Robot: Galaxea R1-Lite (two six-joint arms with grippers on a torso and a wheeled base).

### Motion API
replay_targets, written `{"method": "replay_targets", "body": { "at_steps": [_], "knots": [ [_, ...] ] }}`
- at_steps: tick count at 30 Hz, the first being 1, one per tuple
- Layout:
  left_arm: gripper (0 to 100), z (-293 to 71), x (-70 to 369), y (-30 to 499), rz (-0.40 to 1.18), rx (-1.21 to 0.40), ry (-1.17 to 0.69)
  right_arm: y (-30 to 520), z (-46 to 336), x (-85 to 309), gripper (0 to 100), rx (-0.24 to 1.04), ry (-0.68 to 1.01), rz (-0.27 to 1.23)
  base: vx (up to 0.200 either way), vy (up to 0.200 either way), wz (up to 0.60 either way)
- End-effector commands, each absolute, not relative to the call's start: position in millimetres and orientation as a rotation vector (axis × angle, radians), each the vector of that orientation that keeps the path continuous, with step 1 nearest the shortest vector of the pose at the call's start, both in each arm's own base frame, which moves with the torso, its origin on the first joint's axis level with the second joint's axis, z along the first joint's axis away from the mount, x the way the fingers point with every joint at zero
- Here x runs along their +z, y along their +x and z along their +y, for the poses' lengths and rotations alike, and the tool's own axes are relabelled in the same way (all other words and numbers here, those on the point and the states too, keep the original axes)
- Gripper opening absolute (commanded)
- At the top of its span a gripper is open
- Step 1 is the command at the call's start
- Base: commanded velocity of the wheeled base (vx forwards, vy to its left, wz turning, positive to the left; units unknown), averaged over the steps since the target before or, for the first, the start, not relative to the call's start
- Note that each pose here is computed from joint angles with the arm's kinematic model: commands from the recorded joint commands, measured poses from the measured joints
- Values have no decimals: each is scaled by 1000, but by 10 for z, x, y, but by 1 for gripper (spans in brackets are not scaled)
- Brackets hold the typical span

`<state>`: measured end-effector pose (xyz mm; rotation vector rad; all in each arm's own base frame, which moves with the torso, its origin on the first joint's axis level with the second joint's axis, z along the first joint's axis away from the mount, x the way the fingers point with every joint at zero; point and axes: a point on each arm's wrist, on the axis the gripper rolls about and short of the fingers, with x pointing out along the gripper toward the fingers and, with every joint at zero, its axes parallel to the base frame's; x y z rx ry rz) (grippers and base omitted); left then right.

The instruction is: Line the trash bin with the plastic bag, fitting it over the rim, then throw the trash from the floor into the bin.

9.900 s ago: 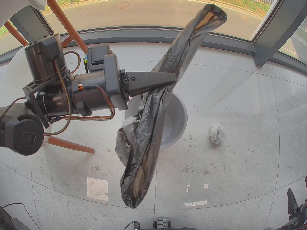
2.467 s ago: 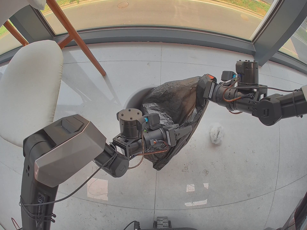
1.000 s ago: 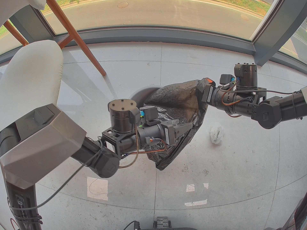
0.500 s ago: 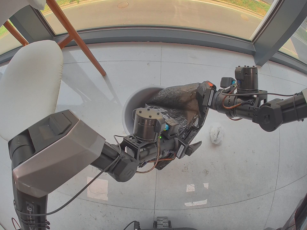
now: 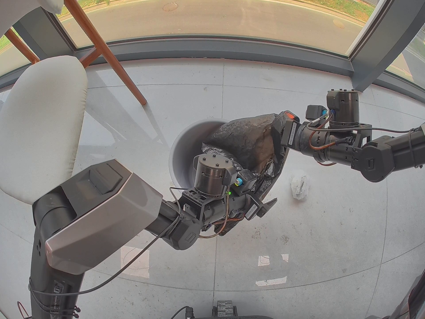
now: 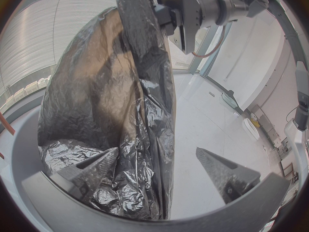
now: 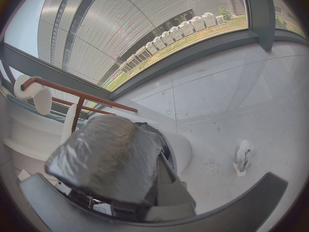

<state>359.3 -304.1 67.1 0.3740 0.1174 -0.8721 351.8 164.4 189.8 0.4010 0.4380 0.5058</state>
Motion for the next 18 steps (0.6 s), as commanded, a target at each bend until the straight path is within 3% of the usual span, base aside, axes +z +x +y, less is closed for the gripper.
{"method": "replay_targets", "body": {
  "at_steps": [1,10,18],
  "knots": [
    [0,-3048,596,3614,132,-879,372,3515,1631,1908,0,504,402,435,0,0,0],
    [0,-2882,715,3708,140,-868,357,3500,1605,1847,0,494,399,455,0,0,0],
    [0,-2698,1422,3667,73,-812,254,3497,1604,1810,0,491,396,467,0,0,0]
  ]
}}
